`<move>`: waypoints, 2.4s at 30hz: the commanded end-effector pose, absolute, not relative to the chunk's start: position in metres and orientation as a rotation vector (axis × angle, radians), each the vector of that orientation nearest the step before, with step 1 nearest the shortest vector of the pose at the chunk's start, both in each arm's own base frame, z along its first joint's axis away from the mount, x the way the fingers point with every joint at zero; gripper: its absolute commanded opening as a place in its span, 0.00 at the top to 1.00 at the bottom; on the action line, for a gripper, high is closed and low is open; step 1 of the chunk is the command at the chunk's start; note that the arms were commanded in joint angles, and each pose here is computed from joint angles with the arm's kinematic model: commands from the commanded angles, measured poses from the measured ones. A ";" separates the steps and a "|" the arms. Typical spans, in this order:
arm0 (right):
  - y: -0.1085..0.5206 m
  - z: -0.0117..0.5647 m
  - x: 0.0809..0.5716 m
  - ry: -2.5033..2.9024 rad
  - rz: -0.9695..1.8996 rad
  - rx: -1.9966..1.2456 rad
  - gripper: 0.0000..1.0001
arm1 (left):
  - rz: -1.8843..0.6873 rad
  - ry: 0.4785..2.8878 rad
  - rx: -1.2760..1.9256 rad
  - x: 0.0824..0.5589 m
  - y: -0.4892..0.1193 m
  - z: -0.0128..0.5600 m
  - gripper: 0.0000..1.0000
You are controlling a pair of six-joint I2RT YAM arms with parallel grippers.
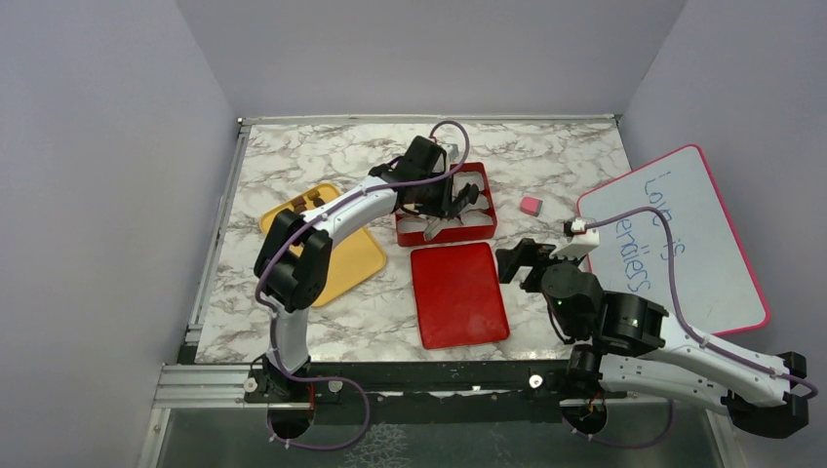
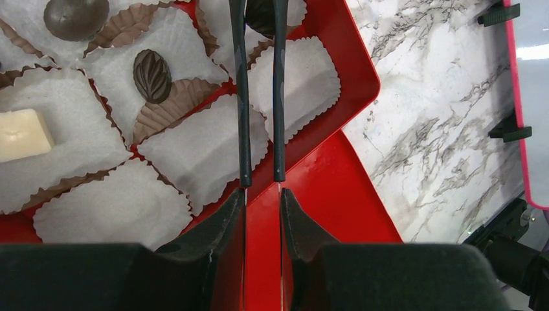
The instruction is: Pack the chocolate
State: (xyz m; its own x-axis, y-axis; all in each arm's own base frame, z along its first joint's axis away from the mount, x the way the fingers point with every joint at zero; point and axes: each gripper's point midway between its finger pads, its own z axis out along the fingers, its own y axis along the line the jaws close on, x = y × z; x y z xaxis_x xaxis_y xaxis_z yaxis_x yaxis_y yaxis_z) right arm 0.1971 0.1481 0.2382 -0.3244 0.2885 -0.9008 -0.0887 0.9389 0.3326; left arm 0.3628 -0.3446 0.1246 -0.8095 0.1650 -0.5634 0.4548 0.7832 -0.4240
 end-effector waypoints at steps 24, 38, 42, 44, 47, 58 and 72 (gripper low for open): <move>0.153 0.249 0.204 1.834 0.383 0.166 0.05 | -0.774 2.367 0.519 0.376 -0.357 0.151 0.67; 0.183 0.233 0.204 1.885 0.425 0.074 0.05 | -0.545 2.303 0.355 0.376 -0.296 0.211 0.68; 0.192 0.225 0.202 1.924 0.420 0.037 0.05 | -0.481 2.320 0.260 0.374 -0.259 0.216 0.68; 0.195 0.221 0.202 1.938 0.420 0.022 0.05 | -0.443 2.330 0.201 0.374 -0.237 0.215 0.67; 0.200 0.219 0.201 1.949 0.427 0.006 0.05 | -0.382 2.342 0.108 0.372 -0.201 0.213 0.68; 0.218 0.217 0.204 1.960 0.436 -0.065 0.05 | -0.131 2.394 -0.174 0.352 -0.088 0.197 0.67; 0.221 0.218 0.204 1.962 0.431 -0.083 0.05 | -0.088 2.533 -0.287 0.322 -0.039 0.150 0.65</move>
State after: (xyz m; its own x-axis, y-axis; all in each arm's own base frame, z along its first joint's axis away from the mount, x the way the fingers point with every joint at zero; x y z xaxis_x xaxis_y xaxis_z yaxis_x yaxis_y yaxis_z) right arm 0.2007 0.2127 0.1959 -0.4486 0.0836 -0.8898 -0.2398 0.9478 0.2100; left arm 0.3261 -0.0431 0.1484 -0.8042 -0.2322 -0.5472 -0.1999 0.9726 -0.1189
